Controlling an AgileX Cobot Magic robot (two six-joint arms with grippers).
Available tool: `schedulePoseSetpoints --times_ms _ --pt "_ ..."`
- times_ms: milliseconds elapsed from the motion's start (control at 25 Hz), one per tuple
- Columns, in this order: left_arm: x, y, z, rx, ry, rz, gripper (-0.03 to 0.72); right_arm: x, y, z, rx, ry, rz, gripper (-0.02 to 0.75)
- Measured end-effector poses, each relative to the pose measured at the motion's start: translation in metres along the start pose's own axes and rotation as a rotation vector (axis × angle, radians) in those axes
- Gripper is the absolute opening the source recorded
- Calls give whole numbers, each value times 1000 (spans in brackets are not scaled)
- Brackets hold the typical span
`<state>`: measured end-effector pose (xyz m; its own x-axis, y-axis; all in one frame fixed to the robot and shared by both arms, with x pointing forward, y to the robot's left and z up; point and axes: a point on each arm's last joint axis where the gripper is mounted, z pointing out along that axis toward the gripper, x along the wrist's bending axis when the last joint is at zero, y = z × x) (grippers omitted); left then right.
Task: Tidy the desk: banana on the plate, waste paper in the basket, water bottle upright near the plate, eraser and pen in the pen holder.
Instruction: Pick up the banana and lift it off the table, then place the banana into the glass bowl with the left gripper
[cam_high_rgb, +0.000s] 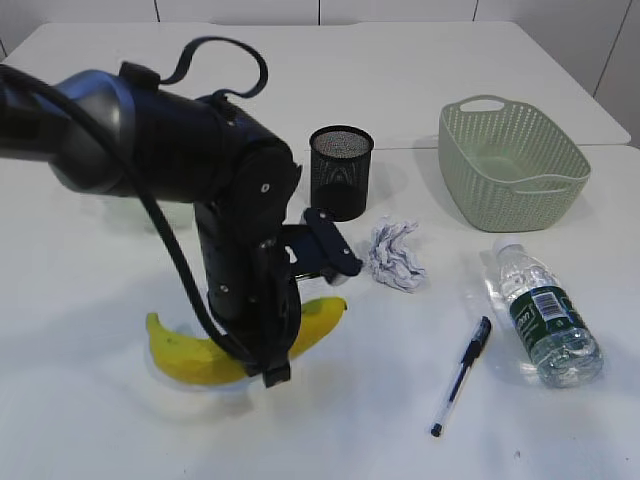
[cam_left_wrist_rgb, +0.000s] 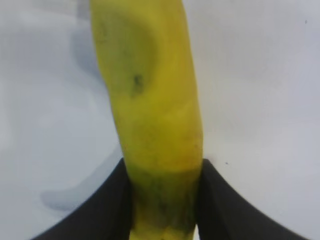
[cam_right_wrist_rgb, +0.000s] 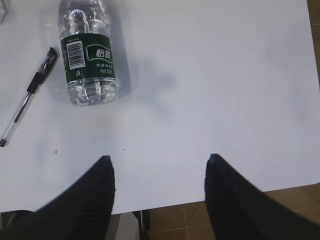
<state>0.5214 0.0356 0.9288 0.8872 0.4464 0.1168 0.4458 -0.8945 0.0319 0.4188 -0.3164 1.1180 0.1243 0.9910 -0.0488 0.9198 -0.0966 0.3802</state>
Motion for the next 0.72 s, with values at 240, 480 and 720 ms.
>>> schedulePoseSetpoints --times_ms 240,480,720 --pt "19 26 -42 -92 93 -46 232 -2 0 0 -1 -17 -6 445" --pt "35 44 -83 -189 182 -105 232 -2 0 0 -1 -18 -6 438" --pt "50 47 -102 -225 320 -150 232 -2 0 0 -1 -18 -6 437"
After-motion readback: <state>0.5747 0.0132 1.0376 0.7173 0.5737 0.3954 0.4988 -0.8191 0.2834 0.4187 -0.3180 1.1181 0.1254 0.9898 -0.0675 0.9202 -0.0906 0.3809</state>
